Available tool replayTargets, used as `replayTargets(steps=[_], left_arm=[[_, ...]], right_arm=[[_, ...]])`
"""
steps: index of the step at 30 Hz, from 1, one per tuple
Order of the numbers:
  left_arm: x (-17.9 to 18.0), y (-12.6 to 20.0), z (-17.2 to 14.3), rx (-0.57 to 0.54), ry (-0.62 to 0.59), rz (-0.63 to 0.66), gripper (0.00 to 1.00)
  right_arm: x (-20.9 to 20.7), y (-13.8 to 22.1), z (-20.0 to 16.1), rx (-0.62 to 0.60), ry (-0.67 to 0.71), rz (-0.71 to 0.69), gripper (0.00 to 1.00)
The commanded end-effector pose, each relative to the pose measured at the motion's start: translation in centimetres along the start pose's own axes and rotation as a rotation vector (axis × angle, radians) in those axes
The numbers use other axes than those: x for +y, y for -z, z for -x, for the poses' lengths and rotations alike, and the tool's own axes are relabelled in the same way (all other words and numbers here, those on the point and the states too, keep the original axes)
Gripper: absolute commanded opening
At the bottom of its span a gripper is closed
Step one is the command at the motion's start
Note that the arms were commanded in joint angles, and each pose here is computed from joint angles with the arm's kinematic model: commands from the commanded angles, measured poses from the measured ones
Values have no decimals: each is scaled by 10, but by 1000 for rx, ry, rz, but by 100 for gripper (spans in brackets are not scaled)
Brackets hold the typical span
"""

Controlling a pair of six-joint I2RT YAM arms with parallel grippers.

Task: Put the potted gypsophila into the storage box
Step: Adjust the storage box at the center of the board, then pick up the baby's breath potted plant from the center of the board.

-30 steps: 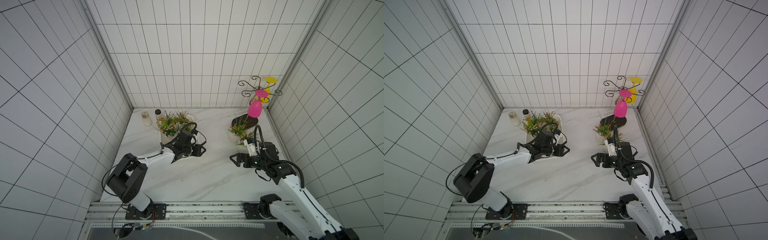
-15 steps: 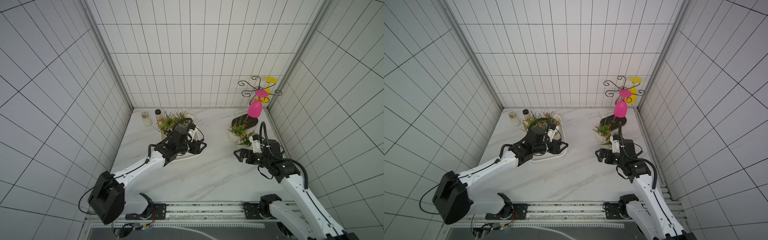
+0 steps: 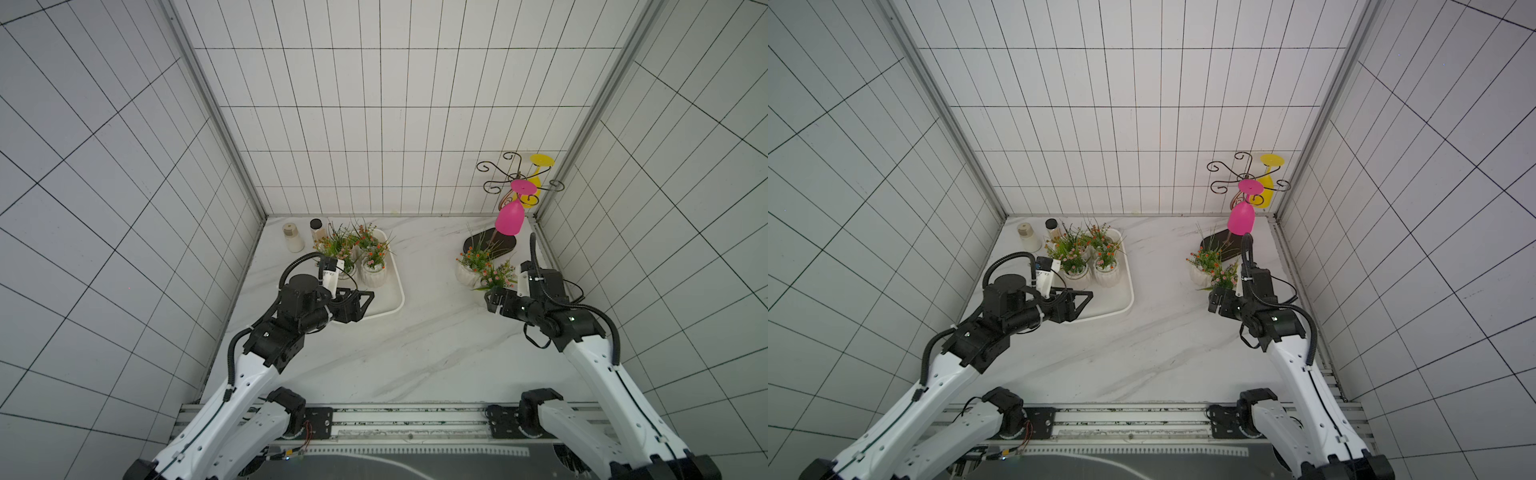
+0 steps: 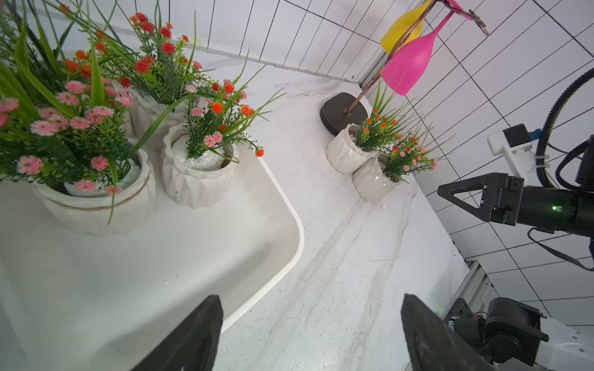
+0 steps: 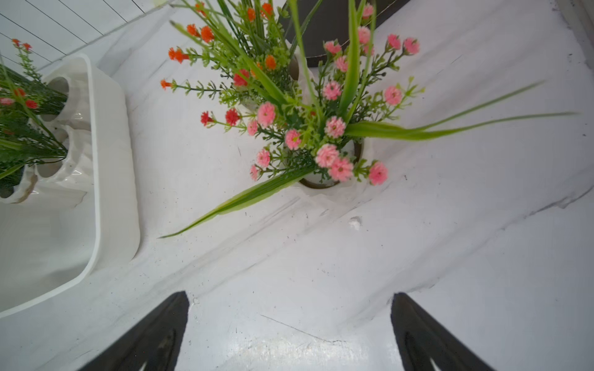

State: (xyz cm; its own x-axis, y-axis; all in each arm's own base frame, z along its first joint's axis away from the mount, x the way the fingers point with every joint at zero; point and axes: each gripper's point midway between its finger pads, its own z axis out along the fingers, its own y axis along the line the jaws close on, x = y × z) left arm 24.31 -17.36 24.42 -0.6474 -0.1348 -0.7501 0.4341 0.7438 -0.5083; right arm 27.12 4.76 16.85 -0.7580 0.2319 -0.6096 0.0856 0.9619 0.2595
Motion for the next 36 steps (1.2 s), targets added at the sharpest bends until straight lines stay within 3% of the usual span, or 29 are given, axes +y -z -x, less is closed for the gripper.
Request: replayTargets(steps=[1, 19, 36], left_arm=[[5, 2, -13, 34, -29, 6, 89], [18, 1, -10, -22, -71, 49, 92], [25, -4, -15, -13, -71, 64, 92]], right_arm=[[0, 11, 37, -81, 49, -30, 99], [-10, -45, 32, -41, 53, -45, 99], [-24, -45, -1, -13, -43, -72, 99]])
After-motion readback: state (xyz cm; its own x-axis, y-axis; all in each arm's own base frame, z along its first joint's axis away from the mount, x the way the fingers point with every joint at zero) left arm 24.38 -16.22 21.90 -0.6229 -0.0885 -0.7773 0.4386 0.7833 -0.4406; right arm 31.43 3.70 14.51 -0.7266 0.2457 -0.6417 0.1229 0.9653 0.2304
